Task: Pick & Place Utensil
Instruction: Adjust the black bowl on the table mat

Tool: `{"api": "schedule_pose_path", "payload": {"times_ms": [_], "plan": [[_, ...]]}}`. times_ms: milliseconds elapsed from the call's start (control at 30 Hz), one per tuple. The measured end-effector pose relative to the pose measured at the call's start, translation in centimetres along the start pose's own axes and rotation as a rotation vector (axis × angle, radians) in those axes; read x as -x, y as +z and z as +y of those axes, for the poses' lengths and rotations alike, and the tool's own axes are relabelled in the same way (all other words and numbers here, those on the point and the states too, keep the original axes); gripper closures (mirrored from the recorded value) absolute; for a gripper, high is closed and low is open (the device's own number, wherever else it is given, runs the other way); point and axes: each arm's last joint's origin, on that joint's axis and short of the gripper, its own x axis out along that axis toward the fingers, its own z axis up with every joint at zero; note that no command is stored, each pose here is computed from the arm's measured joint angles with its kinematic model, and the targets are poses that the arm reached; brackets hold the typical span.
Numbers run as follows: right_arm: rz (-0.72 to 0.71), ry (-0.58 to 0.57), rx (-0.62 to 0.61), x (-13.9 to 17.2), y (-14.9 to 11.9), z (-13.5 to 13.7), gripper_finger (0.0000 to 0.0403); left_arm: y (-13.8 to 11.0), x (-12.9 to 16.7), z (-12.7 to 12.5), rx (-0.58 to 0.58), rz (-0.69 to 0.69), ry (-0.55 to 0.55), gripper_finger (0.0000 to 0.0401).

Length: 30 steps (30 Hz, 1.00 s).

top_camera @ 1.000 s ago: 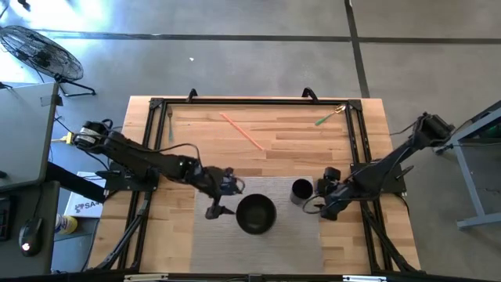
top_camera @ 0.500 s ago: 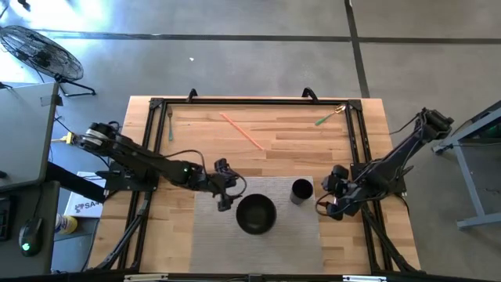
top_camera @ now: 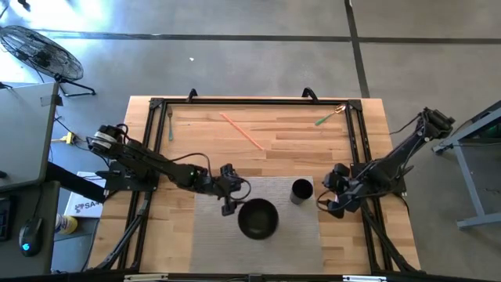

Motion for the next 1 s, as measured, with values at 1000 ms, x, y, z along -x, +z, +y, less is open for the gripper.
{"api": "schedule_pose_path", "payload": {"times_ms": [1000], "plan": [[-0.021,-0.386,-0.022,4.5,7.1,-4.5,0.0041,4.4,1.0,1.1,0.061,-0.407,0.053,0.0027]]}}
